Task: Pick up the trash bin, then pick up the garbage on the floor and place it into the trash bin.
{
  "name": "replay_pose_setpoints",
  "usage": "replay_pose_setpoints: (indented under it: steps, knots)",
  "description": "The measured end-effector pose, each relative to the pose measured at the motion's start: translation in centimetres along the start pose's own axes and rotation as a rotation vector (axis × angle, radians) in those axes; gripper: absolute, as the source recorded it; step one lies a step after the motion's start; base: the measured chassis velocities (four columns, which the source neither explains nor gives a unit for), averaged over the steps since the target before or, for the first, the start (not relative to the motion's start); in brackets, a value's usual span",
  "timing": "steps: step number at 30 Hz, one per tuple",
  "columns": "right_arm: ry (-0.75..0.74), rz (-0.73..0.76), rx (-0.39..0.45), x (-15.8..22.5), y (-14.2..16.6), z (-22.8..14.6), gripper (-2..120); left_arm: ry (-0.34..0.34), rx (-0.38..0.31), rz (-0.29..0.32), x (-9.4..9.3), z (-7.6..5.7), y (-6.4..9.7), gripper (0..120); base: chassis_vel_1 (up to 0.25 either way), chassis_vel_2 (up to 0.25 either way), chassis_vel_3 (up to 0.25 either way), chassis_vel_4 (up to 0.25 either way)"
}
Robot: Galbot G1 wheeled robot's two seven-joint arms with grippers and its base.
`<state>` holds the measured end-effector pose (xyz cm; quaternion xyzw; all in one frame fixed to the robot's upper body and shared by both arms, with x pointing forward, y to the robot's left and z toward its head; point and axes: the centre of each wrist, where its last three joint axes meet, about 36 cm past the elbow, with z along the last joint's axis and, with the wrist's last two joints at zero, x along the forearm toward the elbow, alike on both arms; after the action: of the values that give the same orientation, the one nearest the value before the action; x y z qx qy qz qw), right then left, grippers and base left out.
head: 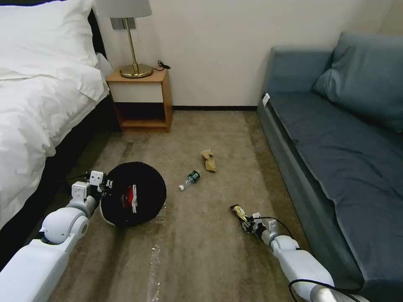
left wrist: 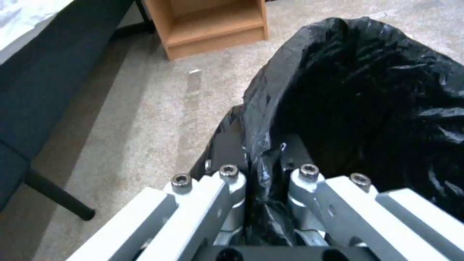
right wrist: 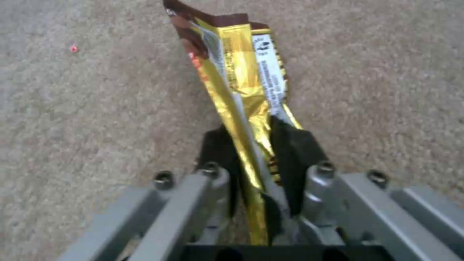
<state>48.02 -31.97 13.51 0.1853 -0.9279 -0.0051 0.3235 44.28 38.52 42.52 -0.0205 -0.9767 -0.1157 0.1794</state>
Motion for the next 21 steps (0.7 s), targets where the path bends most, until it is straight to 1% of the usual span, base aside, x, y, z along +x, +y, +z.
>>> replay_pose_setpoints:
  steps: [1,2,3,4,5,7,10,15,17,18,19,20,21]
  knots:
    - [0.0,0.0,0.0,0.0,0.0,0.0,16,0.0,0.0,0.0,0.0,0.0,0.0,6,0.0,0.0,0.0,0.0]
    - [-0.002,-0.003,-0.002,0.0,0.1,0.0,12,0.0,-0.001,0.001,0.1,-0.1,-0.1,6,0.0,0.0,0.0,0.0]
    - [-0.002,-0.003,-0.002,0.0,0.1,0.0,12,0.0,-0.001,0.001,0.1,-0.1,-0.1,6,0.0,0.0,0.0,0.0]
    - [-0.003,-0.008,-0.001,0.0,0.3,0.1,5,0.0,-0.005,-0.001,0.2,-0.2,-0.1,6,0.0,0.0,0.0,0.0]
    - [-0.003,-0.011,0.001,0.1,0.4,0.2,2,0.0,-0.007,-0.001,0.2,-0.2,-0.1,6,0.0,0.0,0.0,0.0]
    - [-0.004,-0.018,0.01,0.2,0.5,0.2,0,-0.001,-0.01,-0.002,0.2,-0.4,-0.1,6,0.0,0.0,0.0,0.0]
    - [-0.021,-0.025,0.022,0.3,0.7,0.1,0,-0.007,-0.009,-0.001,0.2,-0.6,-0.4,6,0.0,0.0,0.0,0.0]
    - [-0.08,-0.038,0.051,0.8,1.0,-0.7,0,-0.007,0.001,0.005,0.0,-0.5,-1.1,6,0.0,0.0,0.0,0.0]
    - [-0.151,-0.044,0.078,1.1,1.3,-1.9,0,-0.01,0.01,0.007,-0.1,-0.5,-1.5,6,0.0,0.0,0.0,0.0]
    - [-0.212,-0.046,0.109,1.1,1.8,-2.7,0,-0.013,0.013,0.009,-0.2,-0.5,-1.8,6,0.0,0.0,0.0,0.0]
    - [-0.212,-0.046,0.109,1.1,1.8,-2.7,0,-0.013,0.013,0.009,-0.2,-0.5,-1.8,6,0.0,0.0,0.0,0.0]
    - [-0.269,-0.056,0.153,1.1,2.4,-3.6,0,-0.016,0.016,0.011,-0.3,-0.5,-2.1,6,0.0,0.0,0.0,0.0]
    - [-0.269,-0.056,0.153,1.1,2.4,-3.6,0,-0.016,0.016,0.011,-0.3,-0.5,-2.1,6,0.0,0.0,0.0,0.0]
